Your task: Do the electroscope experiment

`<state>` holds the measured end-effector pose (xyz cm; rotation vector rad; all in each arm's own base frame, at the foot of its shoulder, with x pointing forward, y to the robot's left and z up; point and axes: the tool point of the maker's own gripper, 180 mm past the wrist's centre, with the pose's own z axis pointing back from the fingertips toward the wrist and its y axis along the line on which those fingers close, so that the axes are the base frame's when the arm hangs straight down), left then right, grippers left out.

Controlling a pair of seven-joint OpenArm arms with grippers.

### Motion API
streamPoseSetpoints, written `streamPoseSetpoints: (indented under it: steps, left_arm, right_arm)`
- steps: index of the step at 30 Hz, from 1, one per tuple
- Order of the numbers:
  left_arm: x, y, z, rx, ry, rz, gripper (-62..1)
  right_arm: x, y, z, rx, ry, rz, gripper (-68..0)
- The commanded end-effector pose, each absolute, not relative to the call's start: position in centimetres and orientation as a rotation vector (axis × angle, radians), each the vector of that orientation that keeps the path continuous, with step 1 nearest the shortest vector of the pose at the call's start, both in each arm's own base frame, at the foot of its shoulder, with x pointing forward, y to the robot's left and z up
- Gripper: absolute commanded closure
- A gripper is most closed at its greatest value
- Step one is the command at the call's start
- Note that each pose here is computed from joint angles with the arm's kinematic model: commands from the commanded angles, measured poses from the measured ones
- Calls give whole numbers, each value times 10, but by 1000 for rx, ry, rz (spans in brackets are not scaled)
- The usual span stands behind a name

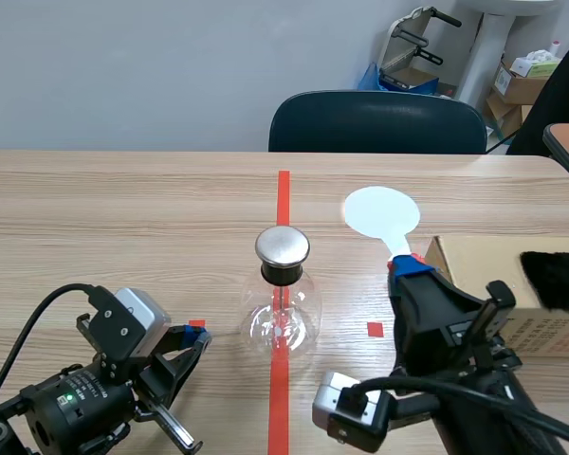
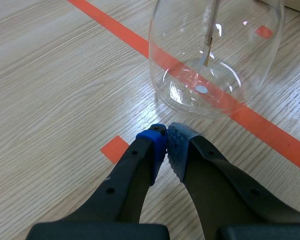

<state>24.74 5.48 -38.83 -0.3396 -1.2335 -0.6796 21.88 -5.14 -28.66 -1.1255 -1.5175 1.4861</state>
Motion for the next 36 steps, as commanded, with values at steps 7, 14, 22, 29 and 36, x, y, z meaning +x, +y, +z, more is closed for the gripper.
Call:
streamPoseSetpoints:
  steps: [7,14,22,29,36]
  left_arm:
    - [250,54,-382,-345,-1258,-673,-55]
    - [250,54,-382,-345,-1258,-673,-55]
    - [250,54,-382,-345,-1258,-673,-55]
    - [250,54,-382,-345,-1258,-673,-55]
    - [250,54,-382,-344,-1258,-674,-55]
  right_arm:
    - [210,-30,-275,-1084,-1678,1557,-10]
    - [196,-8,-278,-989,-1774,1673,-10]
    - [188,1,-280,-945,-1816,1723,-10]
    - [188,1,-280,-945,-1816,1723,-10]
    - [189,0,-279,-950,-1811,1717,-10]
